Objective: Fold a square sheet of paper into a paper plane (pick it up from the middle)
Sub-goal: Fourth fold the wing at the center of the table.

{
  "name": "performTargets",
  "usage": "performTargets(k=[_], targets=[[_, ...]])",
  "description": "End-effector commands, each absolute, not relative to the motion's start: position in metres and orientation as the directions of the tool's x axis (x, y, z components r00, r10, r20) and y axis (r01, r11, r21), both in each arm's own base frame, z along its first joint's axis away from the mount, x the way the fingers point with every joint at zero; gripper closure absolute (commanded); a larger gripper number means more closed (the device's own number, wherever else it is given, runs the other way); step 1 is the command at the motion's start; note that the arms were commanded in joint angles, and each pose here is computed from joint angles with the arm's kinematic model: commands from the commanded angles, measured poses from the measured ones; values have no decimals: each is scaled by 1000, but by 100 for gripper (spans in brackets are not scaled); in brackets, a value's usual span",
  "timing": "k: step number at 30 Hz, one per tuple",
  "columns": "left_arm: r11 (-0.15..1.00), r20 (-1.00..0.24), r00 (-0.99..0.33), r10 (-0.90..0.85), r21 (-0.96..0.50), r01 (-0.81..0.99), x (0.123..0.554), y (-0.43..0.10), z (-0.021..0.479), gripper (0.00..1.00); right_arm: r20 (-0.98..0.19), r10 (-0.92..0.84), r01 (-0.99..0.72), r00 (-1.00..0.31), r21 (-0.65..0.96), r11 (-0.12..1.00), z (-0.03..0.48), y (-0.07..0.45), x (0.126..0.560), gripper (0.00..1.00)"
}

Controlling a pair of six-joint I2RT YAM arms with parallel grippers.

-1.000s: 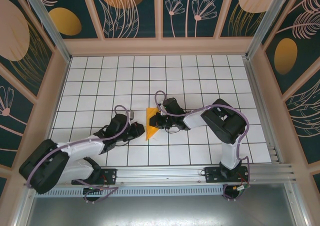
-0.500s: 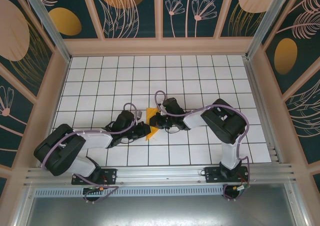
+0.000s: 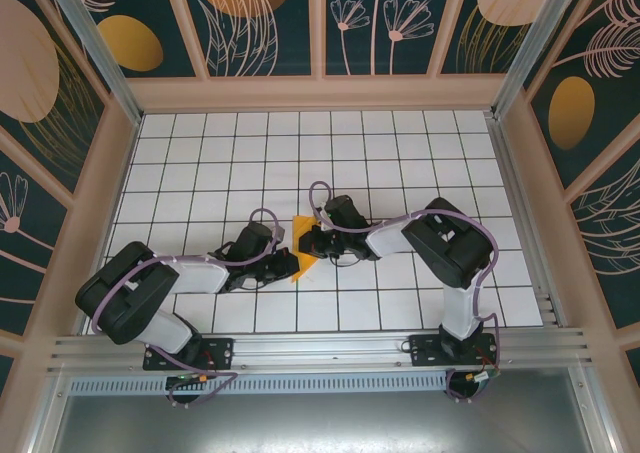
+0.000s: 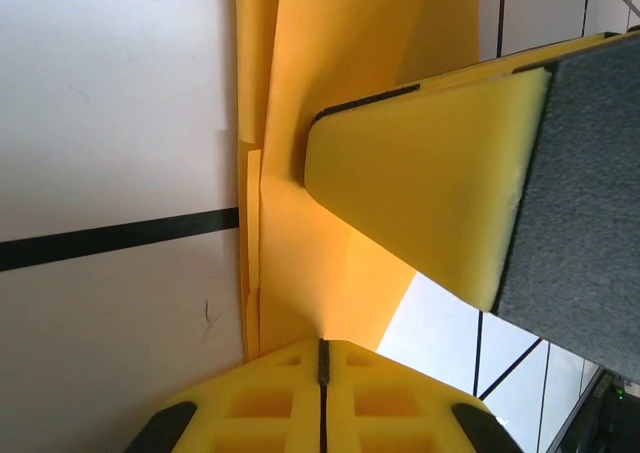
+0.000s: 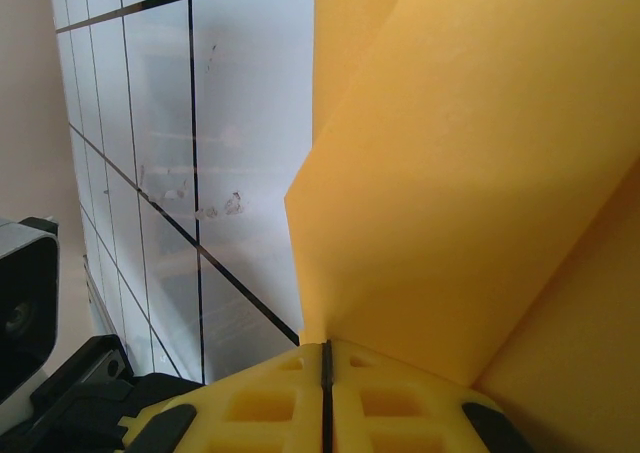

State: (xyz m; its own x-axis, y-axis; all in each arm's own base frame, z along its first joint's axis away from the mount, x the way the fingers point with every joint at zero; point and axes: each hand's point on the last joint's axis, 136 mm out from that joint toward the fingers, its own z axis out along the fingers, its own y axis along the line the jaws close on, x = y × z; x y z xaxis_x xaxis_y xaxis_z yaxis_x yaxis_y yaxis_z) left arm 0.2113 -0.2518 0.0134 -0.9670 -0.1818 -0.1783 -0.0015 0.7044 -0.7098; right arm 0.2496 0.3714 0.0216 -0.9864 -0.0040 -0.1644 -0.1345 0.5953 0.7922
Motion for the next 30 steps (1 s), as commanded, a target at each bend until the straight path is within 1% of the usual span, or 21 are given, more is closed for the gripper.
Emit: performTargets(k=[1,8,12,14,16,22,25,30], targets=[[763,-78,-987,-139,-644,-57,180,-231,-14,93,-112,10,-74,-994,718,693,-13,354,245,89],[770,-21,-998,-63,-637,-35,156,-226,-19,91,-112,13,-72,-994,716,695,-12,354,246,89],[763,-14,-999,-49,-645,-29,150,-225,-19,90,-114,13,-72,-993,712,699,-12,353,245,89],[785,7,-999,-45,-619,-40,146,-220,-23,90,-113,12,-72,-993,709,702,-13,352,245,89],[800,5,-999,-51,-598,-44,145,-215,-25,90,-115,12,-73,-993,706,704,-13,352,245,89],[803,2,-999,-35,-596,-30,141,-215,-17,91,-115,13,-72,-993,703,708,-13,351,245,89],[790,-44,-998,-49,-613,-11,148,-217,-5,91,-116,13,-74,-993,705,705,-12,352,245,89],[744,-175,-977,-118,-667,29,178,-229,38,91,-115,13,-72,-993,705,706,-12,351,245,89]])
